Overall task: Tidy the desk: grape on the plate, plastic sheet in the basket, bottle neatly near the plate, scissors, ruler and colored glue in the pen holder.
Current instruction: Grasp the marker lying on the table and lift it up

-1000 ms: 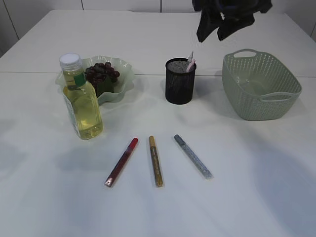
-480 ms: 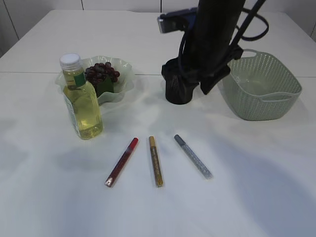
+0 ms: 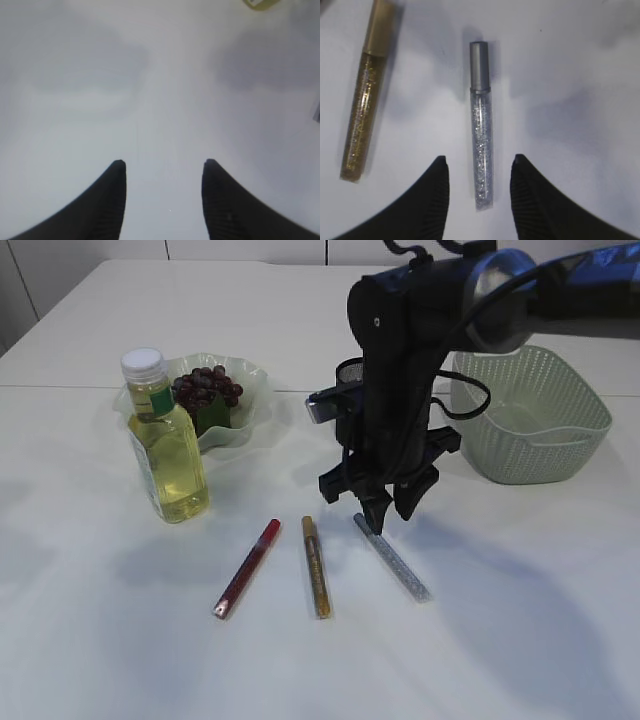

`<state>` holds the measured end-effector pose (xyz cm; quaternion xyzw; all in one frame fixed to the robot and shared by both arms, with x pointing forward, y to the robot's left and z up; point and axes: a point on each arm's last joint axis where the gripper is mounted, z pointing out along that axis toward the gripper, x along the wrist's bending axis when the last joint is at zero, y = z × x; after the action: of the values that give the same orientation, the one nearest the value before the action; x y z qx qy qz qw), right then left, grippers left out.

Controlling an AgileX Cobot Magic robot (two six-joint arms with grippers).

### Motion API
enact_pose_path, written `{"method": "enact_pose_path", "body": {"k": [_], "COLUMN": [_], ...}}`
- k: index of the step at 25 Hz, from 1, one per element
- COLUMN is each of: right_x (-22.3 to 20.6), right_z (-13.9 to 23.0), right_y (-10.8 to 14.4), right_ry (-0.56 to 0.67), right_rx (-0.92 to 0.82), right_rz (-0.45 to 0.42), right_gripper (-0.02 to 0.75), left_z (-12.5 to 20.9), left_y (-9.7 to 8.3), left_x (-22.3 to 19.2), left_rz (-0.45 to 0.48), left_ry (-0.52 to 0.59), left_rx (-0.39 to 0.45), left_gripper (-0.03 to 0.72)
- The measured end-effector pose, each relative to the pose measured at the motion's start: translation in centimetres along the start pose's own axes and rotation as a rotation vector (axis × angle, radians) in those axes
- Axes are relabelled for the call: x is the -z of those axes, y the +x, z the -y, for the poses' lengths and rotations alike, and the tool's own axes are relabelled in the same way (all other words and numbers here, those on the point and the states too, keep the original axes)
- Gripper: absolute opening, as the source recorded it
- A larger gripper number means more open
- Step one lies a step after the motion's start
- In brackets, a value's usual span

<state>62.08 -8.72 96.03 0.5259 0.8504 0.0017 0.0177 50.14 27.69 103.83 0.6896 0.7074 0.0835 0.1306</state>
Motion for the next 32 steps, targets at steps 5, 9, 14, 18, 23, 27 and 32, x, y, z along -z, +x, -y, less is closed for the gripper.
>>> {"method": "enact_pose_path", "body": {"k": [5, 9, 14, 18, 23, 27, 32], "right_x": [-2.6, -3.4, -4.5, -5.3, -5.4, -5.5, -5.5], "right_z": [-0.4, -0.6, -0.7, -0.8, -0.9, -1.1, -1.2], "right_y": [0.1, 0.1, 0.1, 0.1, 0.1, 0.3, 0.4], "right_ry": [0.044, 0.039, 0.055, 0.06, 0.051, 0.037, 0.028], "right_rx": [0.009, 0.012, 0.013, 0.013, 0.014, 0.009, 0.003], "right_rz": [0.016, 0.019, 0.019, 0.019, 0.019, 0.002, -0.011], "right_gripper": [0.325, 0.331, 0.344, 0.345, 0.342, 0.314, 0.285], "left_z": [0.1, 0.2, 0.2, 0.2, 0.2, 0.2, 0.2], "left_y": [0.0, 0.0, 0.0, 0.0, 0.0, 0.0, 0.0], "left_x": [0.0, 0.0, 0.0, 0.0, 0.0, 0.0, 0.0], "left_rz": [-0.001, -0.001, -0.002, -0.002, -0.002, -0.002, -0.002], "left_ry": [0.013, 0.017, 0.018, 0.018, 0.018, 0.018, 0.018], "left_rx": [0.0, 0.0, 0.0, 0.0, 0.0, 0.0, 0.0], "left_gripper": [0.361, 0.361, 0.361, 0.361, 0.36, 0.36, 0.36]}}
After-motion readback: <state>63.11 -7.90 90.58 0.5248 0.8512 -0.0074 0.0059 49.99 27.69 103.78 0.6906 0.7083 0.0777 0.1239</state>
